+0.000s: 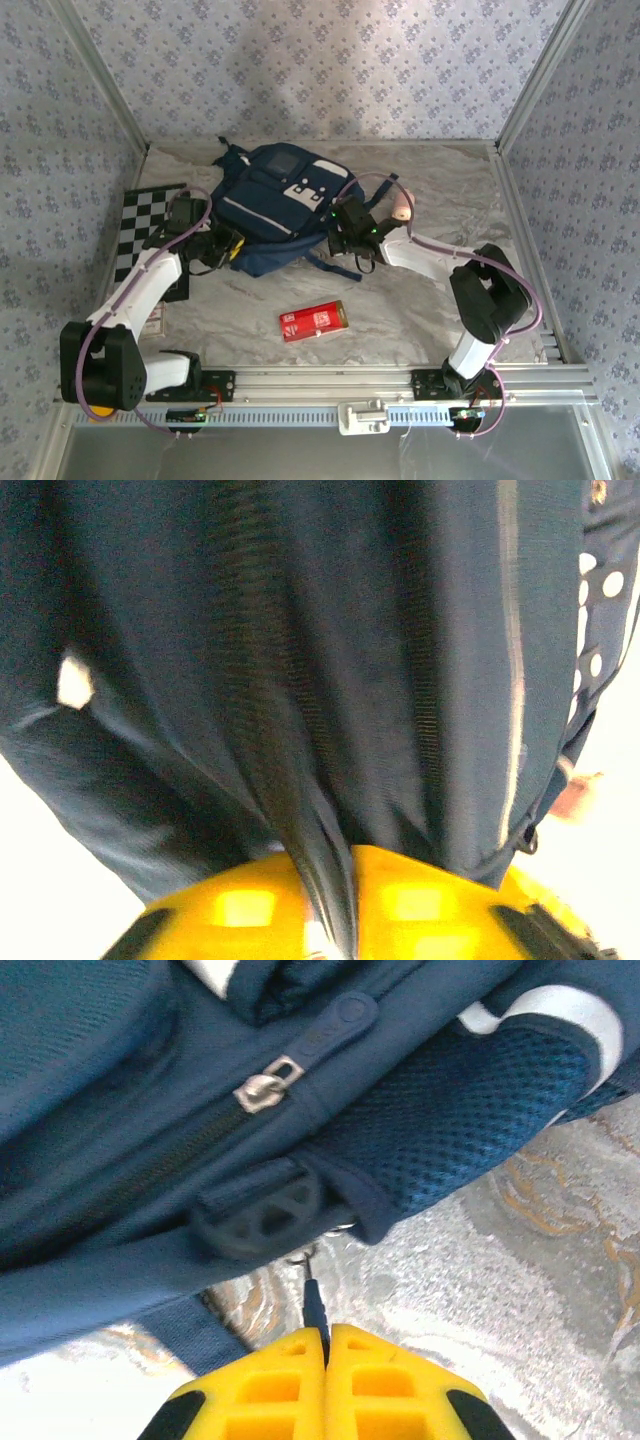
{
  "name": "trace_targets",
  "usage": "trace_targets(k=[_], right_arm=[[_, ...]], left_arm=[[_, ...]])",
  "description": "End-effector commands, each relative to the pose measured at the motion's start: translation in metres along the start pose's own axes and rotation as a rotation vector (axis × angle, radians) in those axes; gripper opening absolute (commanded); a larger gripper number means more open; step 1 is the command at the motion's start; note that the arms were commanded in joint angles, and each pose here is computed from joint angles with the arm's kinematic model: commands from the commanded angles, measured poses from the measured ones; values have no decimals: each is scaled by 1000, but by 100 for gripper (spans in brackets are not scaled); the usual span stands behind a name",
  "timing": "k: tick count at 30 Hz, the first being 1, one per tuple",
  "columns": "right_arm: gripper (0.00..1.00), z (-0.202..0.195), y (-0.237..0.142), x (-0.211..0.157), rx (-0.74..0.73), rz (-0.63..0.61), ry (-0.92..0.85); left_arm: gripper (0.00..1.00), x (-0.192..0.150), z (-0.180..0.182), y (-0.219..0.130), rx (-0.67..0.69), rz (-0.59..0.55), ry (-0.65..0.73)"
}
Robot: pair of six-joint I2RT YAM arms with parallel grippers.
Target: Pack the student bag
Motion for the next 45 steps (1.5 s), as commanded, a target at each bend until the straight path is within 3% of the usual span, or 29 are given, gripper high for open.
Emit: trace_targets(k=[1,8,16,25,30,36,45], right_arm=[[9,7,-24,8,44,8,40],[44,21,-35,27,149,44,151],[59,18,-22,52,181,70,288],[60,-13,13,57,148,107,501],[59,-12,31,70,174,122,512],[61,-40,48,78,85,106,583],[54,-39,87,85,81,169,579]], left_arm=[[33,-4,-12,-20,-91,-11,95],[46,-14,-26,-28,-101,-52,232],[46,-27,-44,13,-57,-35,311],[44,-26,-16,43,52,-36,307],[41,-30,-1,51,80,-16,307],[41,-30,11,55,114,-15,317],[41,-29,12,59,138,-19,326]])
Point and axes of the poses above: each hand's point on the last joint's axis, 136 mm out from that joint toward the fingers, its own y axis out along the fingers, its own z axis along the line the jaws close on, x = y × z, the point moved 5 cm from there along -y, back along the fingers, and after that the axes turned 12 degrees about -y, right-handed, at the moved point
